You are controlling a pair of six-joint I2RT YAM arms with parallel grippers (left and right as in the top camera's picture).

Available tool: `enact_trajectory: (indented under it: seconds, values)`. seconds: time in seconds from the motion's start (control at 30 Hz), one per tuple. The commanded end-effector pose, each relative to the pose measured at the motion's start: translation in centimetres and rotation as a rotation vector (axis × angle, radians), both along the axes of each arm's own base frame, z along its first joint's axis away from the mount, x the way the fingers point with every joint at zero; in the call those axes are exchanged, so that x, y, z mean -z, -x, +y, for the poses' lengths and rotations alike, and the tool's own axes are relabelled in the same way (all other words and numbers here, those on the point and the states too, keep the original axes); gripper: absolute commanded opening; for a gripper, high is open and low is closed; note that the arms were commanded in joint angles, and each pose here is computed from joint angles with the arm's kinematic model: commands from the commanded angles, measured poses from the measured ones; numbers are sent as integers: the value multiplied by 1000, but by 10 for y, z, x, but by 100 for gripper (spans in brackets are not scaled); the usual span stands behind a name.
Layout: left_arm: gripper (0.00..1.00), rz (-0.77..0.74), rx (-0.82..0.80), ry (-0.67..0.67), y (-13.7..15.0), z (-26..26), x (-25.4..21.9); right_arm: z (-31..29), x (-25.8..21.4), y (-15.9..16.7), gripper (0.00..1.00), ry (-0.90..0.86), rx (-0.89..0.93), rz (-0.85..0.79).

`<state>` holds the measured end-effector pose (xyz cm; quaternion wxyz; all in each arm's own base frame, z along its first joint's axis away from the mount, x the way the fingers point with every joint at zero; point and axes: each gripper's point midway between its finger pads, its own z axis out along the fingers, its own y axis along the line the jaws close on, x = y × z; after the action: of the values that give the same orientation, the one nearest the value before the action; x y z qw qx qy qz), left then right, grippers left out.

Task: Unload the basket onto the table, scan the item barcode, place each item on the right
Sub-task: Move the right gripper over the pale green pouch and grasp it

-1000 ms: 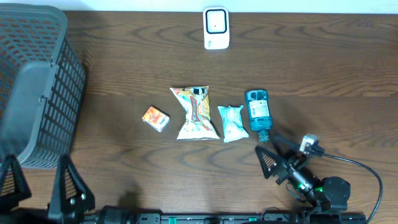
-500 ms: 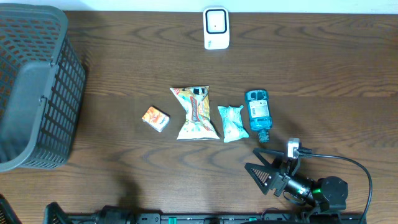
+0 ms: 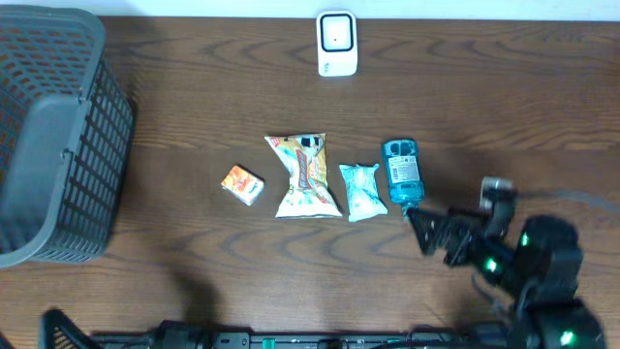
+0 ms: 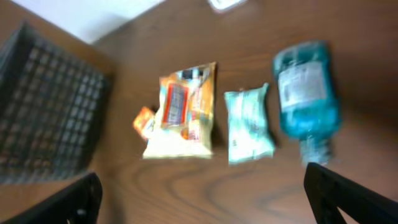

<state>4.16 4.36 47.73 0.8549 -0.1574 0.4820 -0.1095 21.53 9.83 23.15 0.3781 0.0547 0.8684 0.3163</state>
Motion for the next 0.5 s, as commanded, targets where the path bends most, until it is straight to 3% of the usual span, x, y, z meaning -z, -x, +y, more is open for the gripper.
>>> enact_trajectory:
  seconds: [0.0, 0.23, 0.47]
  values:
    - [98, -20, -97, 74, 7, 20, -2, -6, -33, -49, 99, 214, 24, 8]
    - [98, -31, -54, 148, 3, 20, -2, 70, -30, -98, 99, 241, -181, 86]
    - [98, 224, -71, 106, -22, 16, 53, 96, 70, -124, 95, 316, -240, 333]
